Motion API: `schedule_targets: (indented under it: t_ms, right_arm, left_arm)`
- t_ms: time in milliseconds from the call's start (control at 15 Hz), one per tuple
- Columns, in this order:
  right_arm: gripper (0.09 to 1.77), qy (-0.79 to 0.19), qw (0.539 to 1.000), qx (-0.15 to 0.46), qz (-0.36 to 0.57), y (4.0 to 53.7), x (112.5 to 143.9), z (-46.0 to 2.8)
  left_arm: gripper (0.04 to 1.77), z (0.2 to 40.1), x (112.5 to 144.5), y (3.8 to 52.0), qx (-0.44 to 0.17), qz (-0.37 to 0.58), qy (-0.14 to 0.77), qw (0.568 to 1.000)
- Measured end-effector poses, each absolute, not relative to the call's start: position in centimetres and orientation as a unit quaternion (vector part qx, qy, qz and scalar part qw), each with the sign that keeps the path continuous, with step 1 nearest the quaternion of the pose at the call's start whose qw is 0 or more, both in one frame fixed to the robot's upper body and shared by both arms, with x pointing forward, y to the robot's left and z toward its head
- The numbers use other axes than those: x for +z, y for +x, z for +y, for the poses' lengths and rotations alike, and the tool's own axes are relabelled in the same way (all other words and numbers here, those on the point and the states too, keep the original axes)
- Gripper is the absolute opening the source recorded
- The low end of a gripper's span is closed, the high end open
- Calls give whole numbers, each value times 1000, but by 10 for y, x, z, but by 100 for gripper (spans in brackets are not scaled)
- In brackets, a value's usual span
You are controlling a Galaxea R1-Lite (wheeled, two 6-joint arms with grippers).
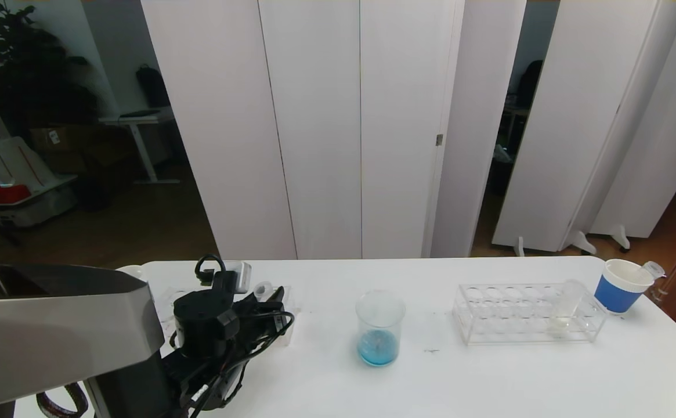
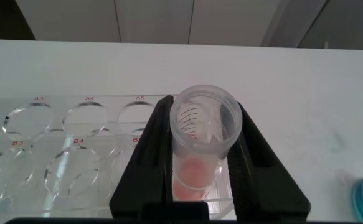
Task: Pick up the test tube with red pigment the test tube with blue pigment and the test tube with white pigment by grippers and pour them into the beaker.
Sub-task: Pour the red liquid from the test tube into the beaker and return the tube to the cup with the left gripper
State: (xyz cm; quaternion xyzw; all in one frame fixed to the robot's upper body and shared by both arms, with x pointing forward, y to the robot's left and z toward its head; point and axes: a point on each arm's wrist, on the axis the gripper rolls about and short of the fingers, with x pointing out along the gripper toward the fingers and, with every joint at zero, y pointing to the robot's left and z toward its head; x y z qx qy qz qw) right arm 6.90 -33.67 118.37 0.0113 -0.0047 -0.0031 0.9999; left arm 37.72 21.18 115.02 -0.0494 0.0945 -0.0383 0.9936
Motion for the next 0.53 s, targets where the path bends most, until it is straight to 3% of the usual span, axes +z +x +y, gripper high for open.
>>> schedule_targets:
  t_ms: [533]
  right_arm:
    - [174, 12, 1000, -3, -5, 69, 1184, -337]
  left_arm:
    - [58, 211, 1169, 374, -47, 64, -35, 996]
